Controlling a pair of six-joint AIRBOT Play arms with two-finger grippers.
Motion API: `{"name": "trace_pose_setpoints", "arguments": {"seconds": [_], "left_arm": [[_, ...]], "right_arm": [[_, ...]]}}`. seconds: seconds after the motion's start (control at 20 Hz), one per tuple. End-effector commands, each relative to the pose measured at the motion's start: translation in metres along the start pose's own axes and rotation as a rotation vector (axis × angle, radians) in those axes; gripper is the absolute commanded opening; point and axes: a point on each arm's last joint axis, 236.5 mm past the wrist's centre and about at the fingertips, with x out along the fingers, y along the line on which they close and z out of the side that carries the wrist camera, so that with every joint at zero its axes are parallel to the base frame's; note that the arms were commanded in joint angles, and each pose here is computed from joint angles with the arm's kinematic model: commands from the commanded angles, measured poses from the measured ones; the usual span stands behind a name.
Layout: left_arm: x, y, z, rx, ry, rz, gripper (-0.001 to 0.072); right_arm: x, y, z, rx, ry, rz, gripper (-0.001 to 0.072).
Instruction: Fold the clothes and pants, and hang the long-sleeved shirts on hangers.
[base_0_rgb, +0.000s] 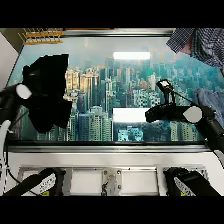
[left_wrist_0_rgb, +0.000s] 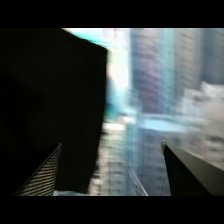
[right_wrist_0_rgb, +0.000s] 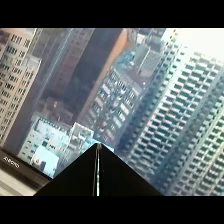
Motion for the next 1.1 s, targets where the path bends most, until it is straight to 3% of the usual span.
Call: {"name": "trace_pose_setpoints", "arguments": {"seconds": [0.0, 0.2, 0.5, 0.55, 0.6, 0.65, 0.75, 0.95, 1.05], "left_arm": [[0.013, 0.101, -0.003, -0.186, 0.056, 0.152, 0.072], [0.057, 0.122, -0.03, -0.238, 0.2, 0.166, 0.072], [0.086, 0.098, -0.039, -0.169, 0.256, 0.152, 0.072], [0.087, 0.093, -0.039, -0.156, 0.258, 0.149, 0.0577], [0.088, 0.088, -0.04, -0.142, 0.26, 0.146, 0.034], [0.089, 0.081, -0.04, -0.124, 0.261, 0.141, 0.0041], [0.079, 0.039, -0.035, -0.1, 0.237, 0.053, 0.0006], [-0.003, -0.135, -0.03, 0.077, 0.072, -0.324, 0.0006], [-0.041, -0.213, -0.056, 0.18, 0.039, -0.489, 0.0006]], "right_arm": [[0.0, 0.0, 0.0, -0.001, 0.001, 0.001, 0.0016], [0.0, 0.0, 0.0, -0.001, 0.001, 0.001, 0.0017], [0.0, 0.0, 0.0, -0.001, 0.001, 0.001, 0.0016], [0.0, 0.0, 0.0, -0.001, 0.001, 0.001, 0.0017], [0.0, 0.0, 0.0, -0.001, 0.001, 0.001, 0.0017], [0.0, 0.0, 0.0, -0.001, 0.001, 0.001, 0.0017], [0.0, 0.0, 0.0, 0.0, 0.001, 0.001, 0.0017], [-0.003, 0.032, 0.005, 0.125, -0.012, 0.134, 0.0016], [-0.007, 0.022, 0.011, 0.053, -0.03, 0.093, 0.0012]]}}
